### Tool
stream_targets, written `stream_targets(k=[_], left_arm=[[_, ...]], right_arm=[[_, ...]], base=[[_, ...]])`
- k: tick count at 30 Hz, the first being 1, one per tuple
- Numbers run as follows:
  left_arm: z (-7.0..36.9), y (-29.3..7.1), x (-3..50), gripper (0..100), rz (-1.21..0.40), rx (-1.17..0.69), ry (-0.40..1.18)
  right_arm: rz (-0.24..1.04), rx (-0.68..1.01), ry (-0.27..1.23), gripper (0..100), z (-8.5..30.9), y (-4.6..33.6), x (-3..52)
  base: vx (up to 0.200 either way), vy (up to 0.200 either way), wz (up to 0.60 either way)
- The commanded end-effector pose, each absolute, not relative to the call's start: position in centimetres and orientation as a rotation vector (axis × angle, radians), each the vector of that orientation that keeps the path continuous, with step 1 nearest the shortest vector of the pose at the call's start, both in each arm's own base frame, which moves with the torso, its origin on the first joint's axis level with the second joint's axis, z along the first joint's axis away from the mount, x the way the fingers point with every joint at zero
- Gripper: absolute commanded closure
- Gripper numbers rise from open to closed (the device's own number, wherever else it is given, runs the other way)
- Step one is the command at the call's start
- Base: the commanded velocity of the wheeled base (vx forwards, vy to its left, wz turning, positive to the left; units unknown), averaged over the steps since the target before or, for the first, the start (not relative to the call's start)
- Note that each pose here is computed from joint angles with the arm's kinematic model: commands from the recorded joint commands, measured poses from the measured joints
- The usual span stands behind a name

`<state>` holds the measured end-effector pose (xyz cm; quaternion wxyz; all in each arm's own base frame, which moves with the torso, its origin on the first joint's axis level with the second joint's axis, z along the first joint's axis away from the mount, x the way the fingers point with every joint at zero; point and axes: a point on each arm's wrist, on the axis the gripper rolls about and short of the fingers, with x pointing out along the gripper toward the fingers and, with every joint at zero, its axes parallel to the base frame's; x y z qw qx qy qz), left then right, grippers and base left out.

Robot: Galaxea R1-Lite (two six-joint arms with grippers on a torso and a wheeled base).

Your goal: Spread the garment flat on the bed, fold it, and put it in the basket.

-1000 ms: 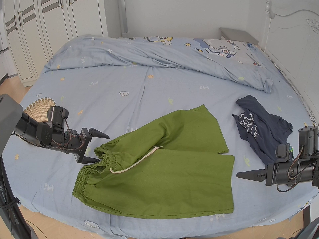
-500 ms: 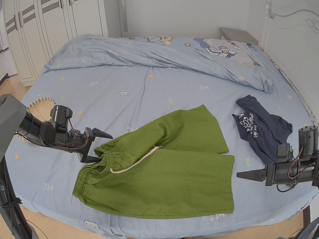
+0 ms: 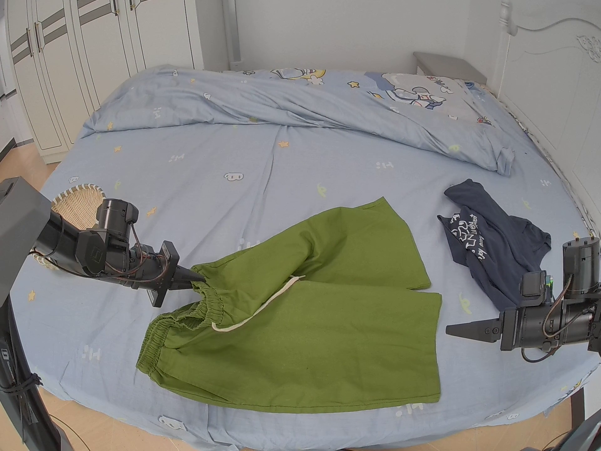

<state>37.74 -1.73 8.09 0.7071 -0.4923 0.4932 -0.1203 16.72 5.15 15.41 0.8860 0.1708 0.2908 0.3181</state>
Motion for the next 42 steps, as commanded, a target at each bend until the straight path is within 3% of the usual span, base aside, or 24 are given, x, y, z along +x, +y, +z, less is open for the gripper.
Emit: stream_targets(k=[1,14,24,30,42], left_arm=[[8.5,-1.6,38.0,100,-0.278,-1.086,1.069],[14.3,-1.0,43.6,100,-0.408,-0.997,0.8],[14.0,0.8,47.2,100,-0.431,-0.918,0.698],[12.8,1.7,48.7,100,-0.437,-0.871,0.67],[12.0,3.6,49.4,100,-0.403,-0.876,0.651]], right_arm=[[0.664,0.354,0.598,0,15.5,5.1,16.7],[0.643,0.355,0.509,0,17.8,4.7,18.5],[0.645,0.333,0.458,0,20.7,5.5,24.4],[0.666,0.245,0.476,0,21.7,5.8,25.0],[0.658,0.243,0.454,0,22.4,5.9,27.1]], base=[[0.0,0.0,0.0],[0.0,0.0,0.0],[0.0,0.0,0.0],[0.0,0.0,0.0],[0.0,0.0,0.0]])
